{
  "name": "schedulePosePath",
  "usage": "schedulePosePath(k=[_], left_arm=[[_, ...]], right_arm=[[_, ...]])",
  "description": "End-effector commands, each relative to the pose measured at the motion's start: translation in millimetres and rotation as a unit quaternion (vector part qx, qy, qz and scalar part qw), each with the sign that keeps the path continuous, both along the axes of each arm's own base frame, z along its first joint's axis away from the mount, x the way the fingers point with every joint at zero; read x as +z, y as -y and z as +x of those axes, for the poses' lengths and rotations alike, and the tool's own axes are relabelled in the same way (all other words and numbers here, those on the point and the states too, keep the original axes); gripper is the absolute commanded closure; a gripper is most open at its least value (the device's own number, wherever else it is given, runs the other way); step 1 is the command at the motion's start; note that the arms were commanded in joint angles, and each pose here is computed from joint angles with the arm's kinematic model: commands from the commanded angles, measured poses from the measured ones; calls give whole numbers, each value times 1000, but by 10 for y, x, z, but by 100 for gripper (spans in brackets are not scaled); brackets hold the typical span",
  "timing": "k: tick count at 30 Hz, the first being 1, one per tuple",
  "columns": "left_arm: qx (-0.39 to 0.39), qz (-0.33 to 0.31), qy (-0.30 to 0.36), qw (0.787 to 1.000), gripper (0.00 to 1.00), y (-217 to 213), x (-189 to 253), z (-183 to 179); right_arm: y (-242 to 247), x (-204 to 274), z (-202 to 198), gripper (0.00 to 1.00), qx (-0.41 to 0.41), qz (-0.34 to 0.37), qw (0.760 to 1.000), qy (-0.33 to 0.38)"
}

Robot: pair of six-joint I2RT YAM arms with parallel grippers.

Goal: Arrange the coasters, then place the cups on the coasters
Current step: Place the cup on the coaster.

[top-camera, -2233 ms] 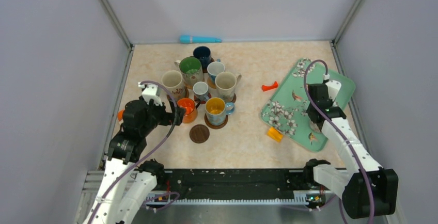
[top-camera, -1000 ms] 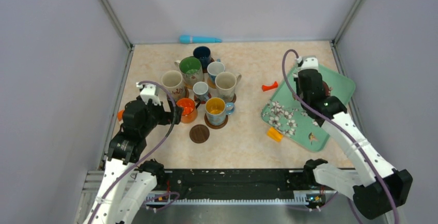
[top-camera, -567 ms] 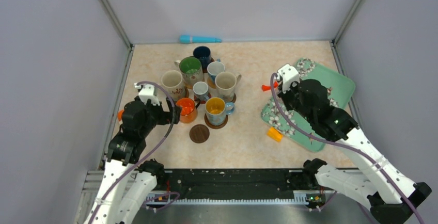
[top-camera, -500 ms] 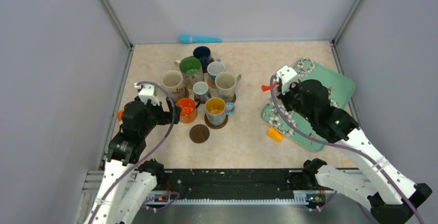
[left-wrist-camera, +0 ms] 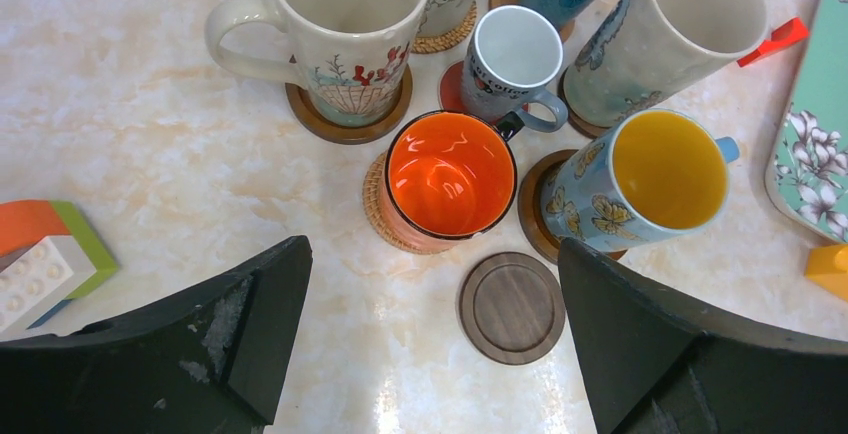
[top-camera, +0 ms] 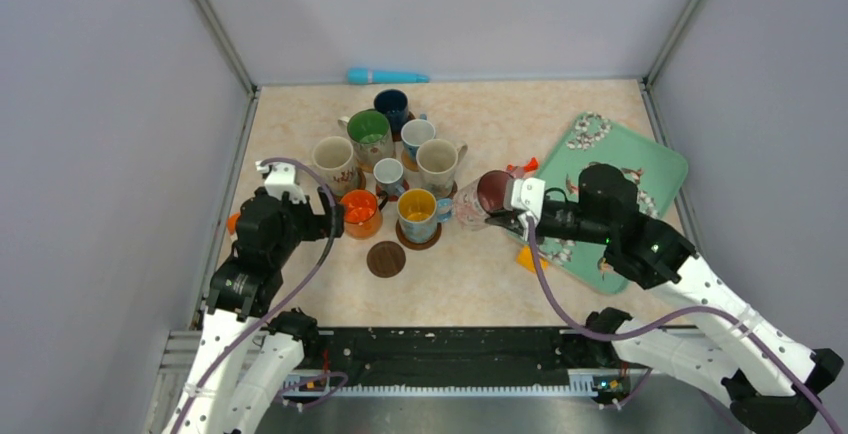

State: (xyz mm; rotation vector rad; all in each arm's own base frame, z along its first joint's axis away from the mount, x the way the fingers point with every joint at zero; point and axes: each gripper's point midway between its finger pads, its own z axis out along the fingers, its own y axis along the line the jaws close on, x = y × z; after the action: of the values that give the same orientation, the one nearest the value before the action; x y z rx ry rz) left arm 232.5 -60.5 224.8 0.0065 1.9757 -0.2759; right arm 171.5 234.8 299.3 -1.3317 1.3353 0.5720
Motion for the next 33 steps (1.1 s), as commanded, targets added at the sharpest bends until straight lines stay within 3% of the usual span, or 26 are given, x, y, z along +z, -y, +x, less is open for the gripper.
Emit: schedulePosePath(k=[1,12,33], left_arm=[[18,-4,28,999,1,-47,172,37],[74,6,35,997,1,-244,216,38],[123,0,46,991,1,-402,260,-14]], right_arm=[[-380,642,-333,100,149,73,977,134],[-1115,448,-646,100,268,28,949,162],[-1988,-122,-769,100,369,-36,917,147]])
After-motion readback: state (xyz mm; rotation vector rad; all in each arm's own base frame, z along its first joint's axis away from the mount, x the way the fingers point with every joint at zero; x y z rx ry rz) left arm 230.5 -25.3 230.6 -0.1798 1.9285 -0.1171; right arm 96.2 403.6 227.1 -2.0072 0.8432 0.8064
